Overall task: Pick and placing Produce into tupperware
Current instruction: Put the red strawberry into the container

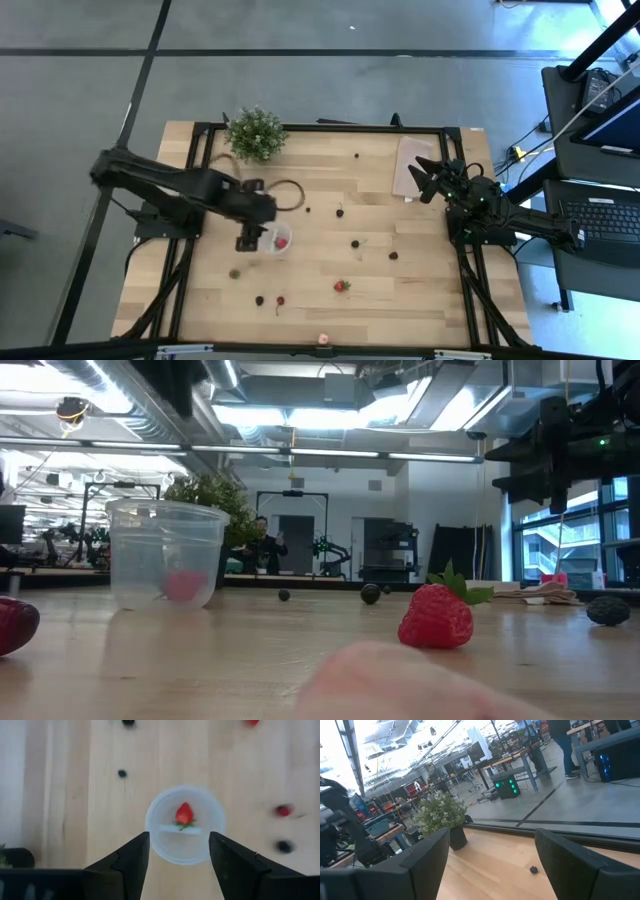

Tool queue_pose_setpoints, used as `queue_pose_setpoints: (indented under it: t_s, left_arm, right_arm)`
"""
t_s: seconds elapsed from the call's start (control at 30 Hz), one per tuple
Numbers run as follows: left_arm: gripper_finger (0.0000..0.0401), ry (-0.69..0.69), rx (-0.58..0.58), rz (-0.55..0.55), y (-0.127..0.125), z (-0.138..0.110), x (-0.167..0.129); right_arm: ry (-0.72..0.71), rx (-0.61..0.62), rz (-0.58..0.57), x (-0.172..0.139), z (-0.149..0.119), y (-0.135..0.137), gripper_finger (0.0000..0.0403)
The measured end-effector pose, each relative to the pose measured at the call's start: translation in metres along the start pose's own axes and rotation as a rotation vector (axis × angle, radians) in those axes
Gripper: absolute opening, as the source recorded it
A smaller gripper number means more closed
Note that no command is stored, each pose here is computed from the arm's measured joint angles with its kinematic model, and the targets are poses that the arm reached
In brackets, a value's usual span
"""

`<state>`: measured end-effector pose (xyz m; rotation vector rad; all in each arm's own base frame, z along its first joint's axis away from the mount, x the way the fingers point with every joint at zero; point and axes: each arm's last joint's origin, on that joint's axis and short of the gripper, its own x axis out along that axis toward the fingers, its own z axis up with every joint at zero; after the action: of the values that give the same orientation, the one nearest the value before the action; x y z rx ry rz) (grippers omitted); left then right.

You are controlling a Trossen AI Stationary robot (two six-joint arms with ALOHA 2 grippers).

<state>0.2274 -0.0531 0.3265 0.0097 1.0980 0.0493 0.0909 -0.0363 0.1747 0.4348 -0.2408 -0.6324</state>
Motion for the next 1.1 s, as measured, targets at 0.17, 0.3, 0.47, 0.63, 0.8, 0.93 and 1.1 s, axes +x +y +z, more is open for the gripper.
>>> queue_pose_setpoints:
  t_s: [0.17,0.3,0.47,0.63,0.8,0.93,1.1]
  left_arm:
    - [0.0199,-0.125,-0.094,-0.085,-0.007,-0.027,-0.029]
    - [0.0193,-0.215,-0.192,-0.191,-0.018,-0.045,-0.033]
    - [0.0191,-0.185,-0.369,-0.291,-0.035,-0.067,-0.019]
    - [0.0195,-0.051,-0.496,-0.32,-0.052,-0.089,0.007]
    - [0.019,-0.003,-0.528,-0.368,-0.069,-0.1,0.027]
    - [0.0175,-0.003,-0.409,-0.369,-0.084,-0.101,0.039]
    - [0.0159,0.067,-0.267,-0.287,-0.101,-0.105,0.065]
  right_arm:
    - [0.0,0.001,0.0,0.0,0.0,0.0,0.0295]
    - [0.0,0.003,0.0,0.0,0.0,0.0,0.0295]
    - [0.0,-0.002,0.0,0.0,0.0,0.0,0.0295]
    - [0.0,-0.001,0.001,0.0,0.0,0.0,0.0295]
    - [0.0,-0.002,0.001,0.0,0.0,0.0,0.0295]
    - [0.001,-0.005,0.001,0.0,0.0,0.0,0.0295]
    - [0.001,-0.006,0.001,0.0,0.0,0.0,0.0295]
